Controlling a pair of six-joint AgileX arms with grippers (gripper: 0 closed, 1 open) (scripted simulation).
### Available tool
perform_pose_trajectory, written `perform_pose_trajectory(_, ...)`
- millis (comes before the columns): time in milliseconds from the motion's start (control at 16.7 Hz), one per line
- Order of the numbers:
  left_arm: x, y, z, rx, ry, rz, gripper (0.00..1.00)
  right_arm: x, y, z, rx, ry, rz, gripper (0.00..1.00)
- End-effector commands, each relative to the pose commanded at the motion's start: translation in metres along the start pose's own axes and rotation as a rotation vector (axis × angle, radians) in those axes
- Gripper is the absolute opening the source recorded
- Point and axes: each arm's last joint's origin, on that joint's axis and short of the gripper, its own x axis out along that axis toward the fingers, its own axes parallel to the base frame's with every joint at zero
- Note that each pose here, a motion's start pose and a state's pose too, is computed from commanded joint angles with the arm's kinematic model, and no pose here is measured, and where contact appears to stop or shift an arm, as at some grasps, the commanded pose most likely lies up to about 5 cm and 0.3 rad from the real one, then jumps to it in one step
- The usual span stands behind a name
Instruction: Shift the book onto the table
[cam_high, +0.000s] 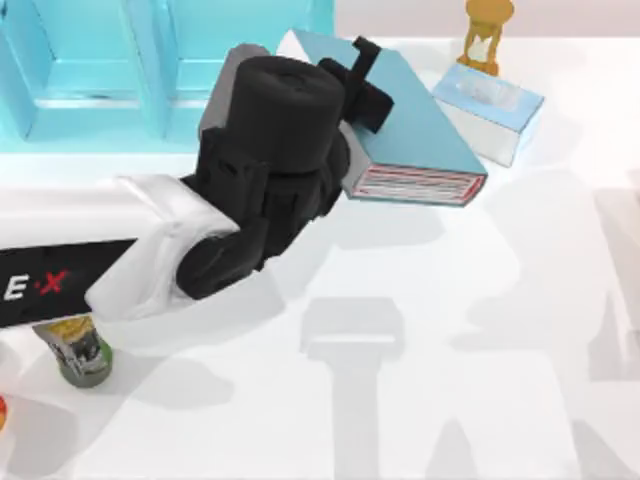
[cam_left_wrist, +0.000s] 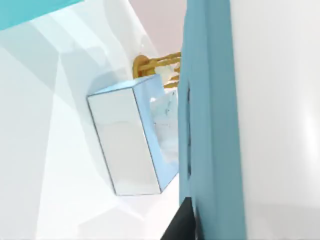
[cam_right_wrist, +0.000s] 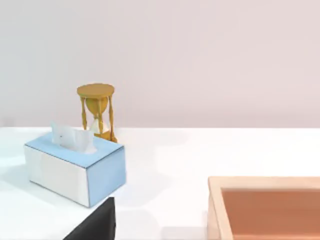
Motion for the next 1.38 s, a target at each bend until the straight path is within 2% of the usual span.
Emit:
perform_pose_trajectory(120, -0.002, 0.018, -0.043, -0.135, -0.093, 0.029, 0.00, 0.000, 0.000, 0.000, 0.000, 0.000, 0.000, 1.00)
perform_pose_trajectory(240, -0.009, 0.035, -0.076, -0.249, -0.182, 0.024, 0.00, 0.000, 0.000, 0.000, 0.000, 0.000, 0.000, 1.00)
perform_pose_trajectory(480, -0.025, 0.059, -0.115, -0.396, -0.294, -0.025, 0.00, 0.000, 0.000, 0.000, 0.000, 0.000, 0.000, 1.00)
perform_pose_trajectory(660, -0.031, 0.065, -0.123, -0.437, -0.323, -0.045, 0.00, 0.000, 0.000, 0.000, 0.000, 0.000, 0.000, 1.00)
perform_pose_trajectory(1380, -0.034, 0.068, -0.124, -0.431, -0.325, -0.039, 0.00, 0.000, 0.000, 0.000, 0.000, 0.000, 0.000, 1.00)
